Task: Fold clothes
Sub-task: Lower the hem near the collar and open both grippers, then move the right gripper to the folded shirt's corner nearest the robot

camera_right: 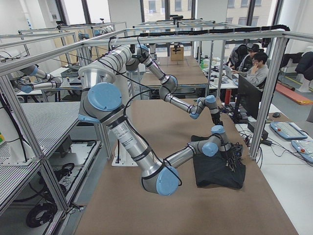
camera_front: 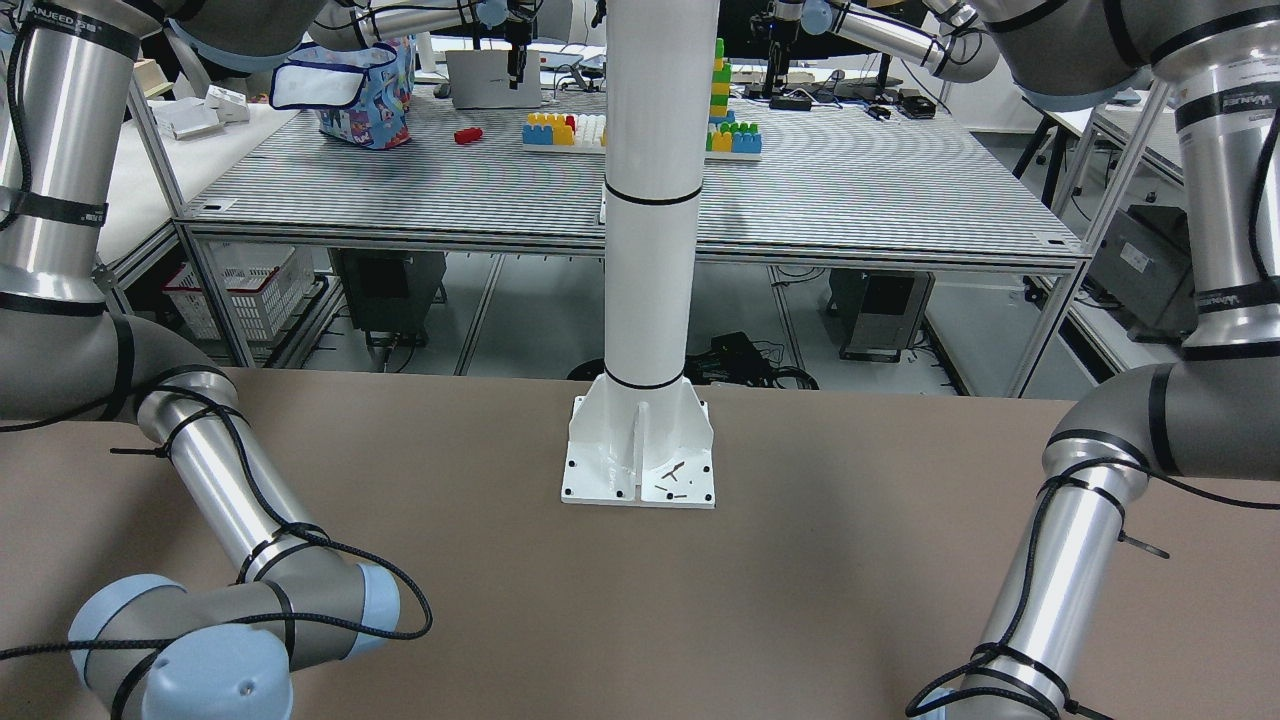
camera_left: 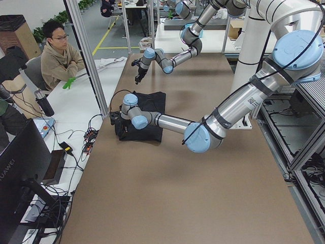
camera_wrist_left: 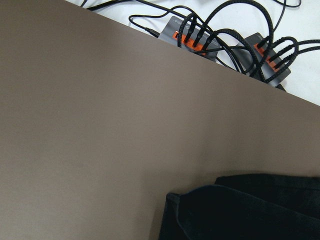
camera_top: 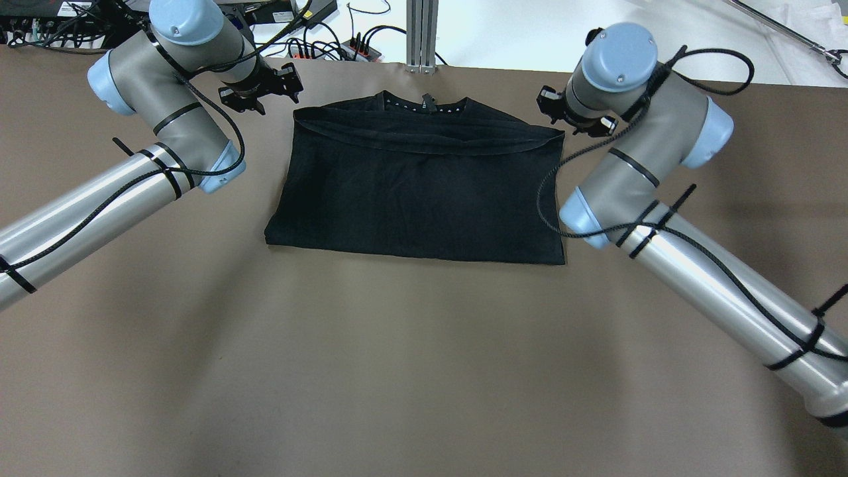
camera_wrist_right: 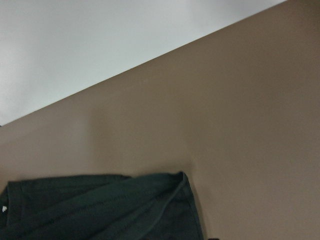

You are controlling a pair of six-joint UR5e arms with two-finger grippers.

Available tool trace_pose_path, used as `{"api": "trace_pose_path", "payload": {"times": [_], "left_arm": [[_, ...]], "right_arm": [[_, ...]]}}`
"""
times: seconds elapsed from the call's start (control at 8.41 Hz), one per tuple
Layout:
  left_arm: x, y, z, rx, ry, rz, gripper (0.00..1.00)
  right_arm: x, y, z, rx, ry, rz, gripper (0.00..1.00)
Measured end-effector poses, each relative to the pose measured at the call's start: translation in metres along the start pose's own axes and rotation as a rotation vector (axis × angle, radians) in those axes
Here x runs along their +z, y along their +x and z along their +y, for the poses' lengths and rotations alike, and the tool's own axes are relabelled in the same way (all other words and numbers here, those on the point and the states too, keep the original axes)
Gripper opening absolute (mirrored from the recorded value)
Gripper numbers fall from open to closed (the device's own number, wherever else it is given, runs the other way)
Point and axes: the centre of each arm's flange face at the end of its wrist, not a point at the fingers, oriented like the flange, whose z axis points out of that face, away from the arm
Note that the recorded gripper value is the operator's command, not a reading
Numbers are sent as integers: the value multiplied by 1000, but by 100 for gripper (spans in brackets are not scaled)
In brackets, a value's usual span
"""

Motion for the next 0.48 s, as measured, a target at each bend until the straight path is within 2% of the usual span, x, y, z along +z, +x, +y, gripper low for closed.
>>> {"api": "trace_pose_path", "payload": {"times": [0.48], "left_arm": [[0,-6,11,3,2,9,78]], "right_arm": [[0,93,125,-27,-100,-62,66]]}}
